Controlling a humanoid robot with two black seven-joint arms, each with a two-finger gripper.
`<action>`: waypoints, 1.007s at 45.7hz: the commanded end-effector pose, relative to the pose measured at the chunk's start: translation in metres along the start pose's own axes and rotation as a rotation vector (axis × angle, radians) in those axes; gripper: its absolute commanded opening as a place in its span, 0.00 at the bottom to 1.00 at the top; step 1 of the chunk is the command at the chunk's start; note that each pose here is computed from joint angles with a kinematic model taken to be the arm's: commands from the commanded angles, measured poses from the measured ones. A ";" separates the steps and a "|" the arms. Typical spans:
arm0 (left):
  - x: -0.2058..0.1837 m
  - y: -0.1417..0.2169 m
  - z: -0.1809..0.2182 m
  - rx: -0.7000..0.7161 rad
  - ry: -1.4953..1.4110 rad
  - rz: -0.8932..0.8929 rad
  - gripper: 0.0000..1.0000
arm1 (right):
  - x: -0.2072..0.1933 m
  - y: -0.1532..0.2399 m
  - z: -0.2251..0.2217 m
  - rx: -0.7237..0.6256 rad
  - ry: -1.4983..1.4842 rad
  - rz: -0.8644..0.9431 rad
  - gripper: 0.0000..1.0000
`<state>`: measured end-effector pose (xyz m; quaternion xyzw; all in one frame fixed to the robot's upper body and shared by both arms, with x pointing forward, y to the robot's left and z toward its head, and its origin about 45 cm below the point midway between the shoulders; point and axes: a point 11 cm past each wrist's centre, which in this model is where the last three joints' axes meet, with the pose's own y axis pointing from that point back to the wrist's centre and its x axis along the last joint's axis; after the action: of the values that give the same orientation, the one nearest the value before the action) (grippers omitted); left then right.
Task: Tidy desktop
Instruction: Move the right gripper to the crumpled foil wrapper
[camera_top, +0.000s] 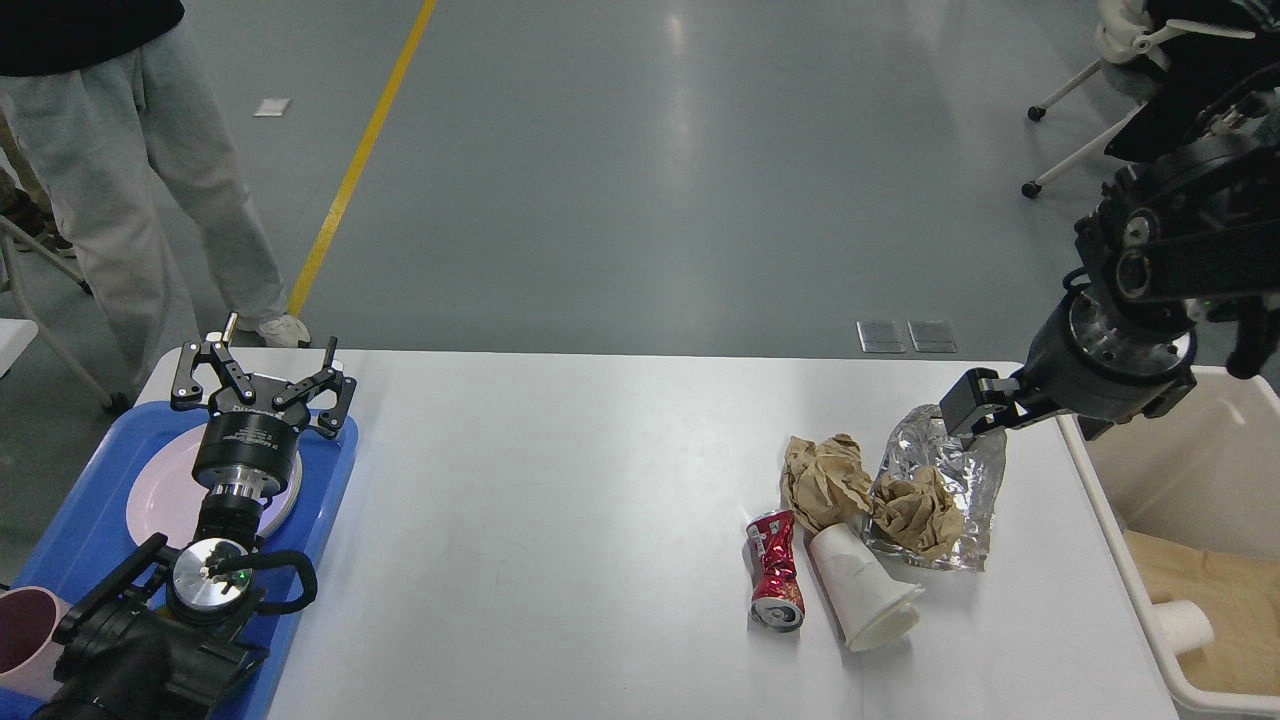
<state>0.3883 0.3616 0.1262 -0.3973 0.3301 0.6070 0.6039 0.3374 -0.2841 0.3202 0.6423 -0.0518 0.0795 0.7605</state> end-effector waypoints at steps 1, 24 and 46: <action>0.000 0.000 0.000 0.000 0.000 0.000 0.96 | 0.007 -0.026 0.007 -0.015 -0.025 0.033 1.00; 0.000 0.000 0.000 0.000 0.001 -0.002 0.96 | 0.007 -0.200 0.045 -0.043 -0.222 0.134 1.00; 0.000 0.000 0.000 0.000 0.001 -0.002 0.96 | -0.021 -0.266 0.062 -0.068 -0.354 0.225 1.00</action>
<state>0.3885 0.3614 0.1265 -0.3978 0.3299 0.6063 0.6044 0.3754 -0.3946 0.0838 0.6024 -0.2540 0.0592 0.7543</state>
